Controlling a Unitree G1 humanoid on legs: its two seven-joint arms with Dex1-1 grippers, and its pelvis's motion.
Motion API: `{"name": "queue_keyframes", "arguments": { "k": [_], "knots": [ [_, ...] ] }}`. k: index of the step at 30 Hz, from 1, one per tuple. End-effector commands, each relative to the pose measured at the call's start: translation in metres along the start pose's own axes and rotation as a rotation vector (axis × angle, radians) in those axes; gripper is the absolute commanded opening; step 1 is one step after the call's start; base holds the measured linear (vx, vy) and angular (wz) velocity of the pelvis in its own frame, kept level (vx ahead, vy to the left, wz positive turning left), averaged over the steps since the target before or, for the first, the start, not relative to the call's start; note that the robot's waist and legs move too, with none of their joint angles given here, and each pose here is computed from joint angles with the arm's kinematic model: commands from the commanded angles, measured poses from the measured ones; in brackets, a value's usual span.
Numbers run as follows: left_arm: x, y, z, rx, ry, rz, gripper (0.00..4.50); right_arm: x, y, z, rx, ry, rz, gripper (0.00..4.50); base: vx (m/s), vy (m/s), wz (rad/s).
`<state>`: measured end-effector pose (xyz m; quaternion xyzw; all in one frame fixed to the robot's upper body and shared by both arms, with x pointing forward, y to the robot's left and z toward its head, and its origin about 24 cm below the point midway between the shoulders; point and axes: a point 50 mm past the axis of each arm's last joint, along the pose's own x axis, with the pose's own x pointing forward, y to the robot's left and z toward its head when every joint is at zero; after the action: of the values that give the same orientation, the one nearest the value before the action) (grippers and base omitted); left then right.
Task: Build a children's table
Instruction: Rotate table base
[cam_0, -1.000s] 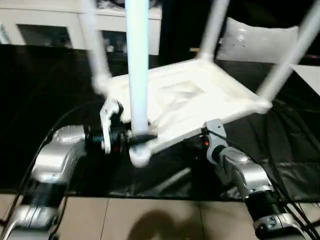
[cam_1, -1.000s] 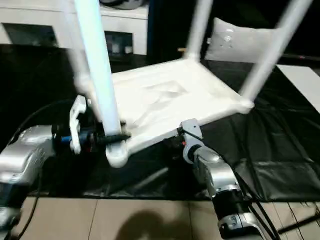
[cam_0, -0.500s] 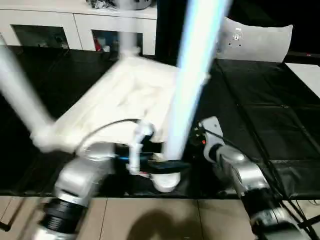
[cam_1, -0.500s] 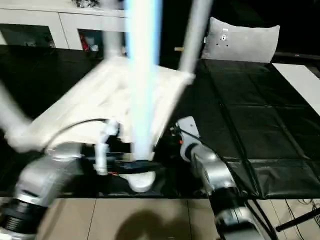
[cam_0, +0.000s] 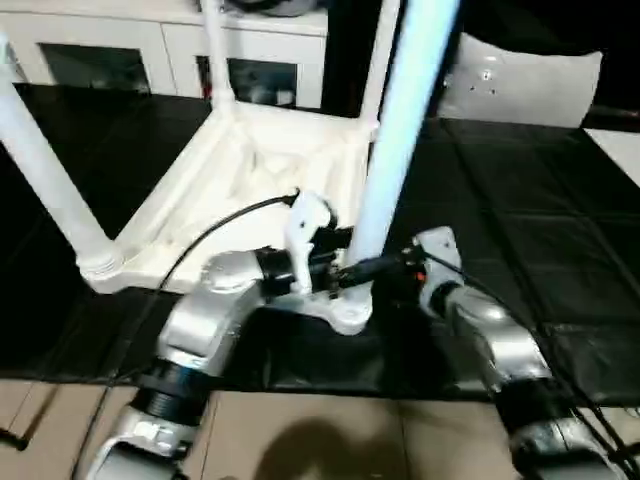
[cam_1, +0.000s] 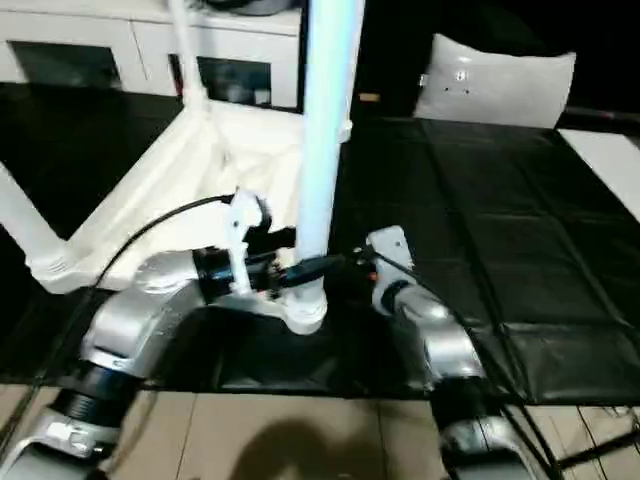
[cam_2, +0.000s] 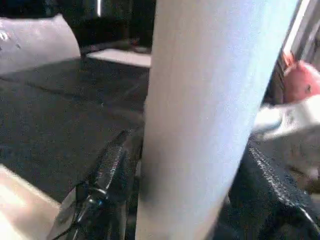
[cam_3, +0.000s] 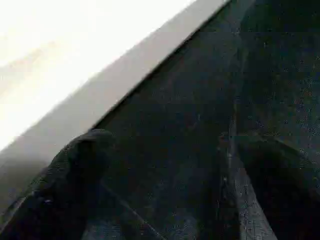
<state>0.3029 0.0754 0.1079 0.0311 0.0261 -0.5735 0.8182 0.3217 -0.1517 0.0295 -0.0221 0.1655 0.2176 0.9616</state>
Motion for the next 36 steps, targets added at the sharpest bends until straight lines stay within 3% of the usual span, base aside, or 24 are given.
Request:
{"name": "queue_keyframes", "arguments": {
  "k": [1, 7, 8, 9, 11, 17, 21, 30, 34, 36],
  "knots": [
    [-0.012, 0.013, -0.012, 0.079, 0.112, 0.021, 2.73, -0.012, -0.007, 0.016, -0.029, -0.105, 0.047, 4.50, 0.000, 0.000, 0.00],
    [-0.034, 0.030, -0.024, 0.154, 0.253, 0.004, 2.41, -0.024, -0.007, 0.022, -0.080, -0.129, 0.161, 4.50, 0.000, 0.000, 0.00],
    [-0.044, 0.034, -0.027, 0.171, 0.327, -0.091, 2.38, -0.034, -0.006, 0.023, -0.122, -0.114, 0.268, 4.50, 0.000, 0.000, 0.00],
    [-0.047, 0.034, -0.028, 0.175, 0.349, -0.120, 2.16, -0.037, -0.006, 0.023, -0.130, -0.108, 0.298, 4.50, 0.000, 0.000, 0.00],
    [-0.052, 0.038, -0.030, 0.181, 0.402, -0.177, 2.16, -0.044, -0.006, 0.023, -0.174, -0.101, 0.358, 4.50, 0.000, 0.000, 0.00],
    [-0.058, 0.053, -0.029, 0.238, 0.493, -0.220, 2.02, -0.057, -0.002, 0.023, -0.207, -0.075, 0.482, 4.50, 0.000, 0.000, 0.00],
    [-0.065, 0.057, -0.024, 0.193, 0.554, -0.338, 2.02, -0.066, 0.003, 0.019, -0.220, -0.040, 0.557, 4.50, 0.000, 0.000, 0.00],
    [-0.072, 0.066, -0.017, 0.159, 0.585, -0.380, 2.02, -0.071, 0.003, 0.018, -0.218, -0.030, 0.577, 4.50, 0.000, 0.000, 0.00],
    [-0.064, 0.063, -0.010, 0.087, 0.473, -0.346, 2.02, -0.071, 0.002, 0.018, -0.213, -0.032, 0.567, 4.50, 0.000, 0.000, 0.00],
    [-0.060, 0.054, -0.011, 0.022, 0.396, -0.390, 2.02, -0.072, 0.003, 0.018, -0.206, -0.037, 0.567, 4.50, 0.000, 0.000, 0.00]
  ]
}}
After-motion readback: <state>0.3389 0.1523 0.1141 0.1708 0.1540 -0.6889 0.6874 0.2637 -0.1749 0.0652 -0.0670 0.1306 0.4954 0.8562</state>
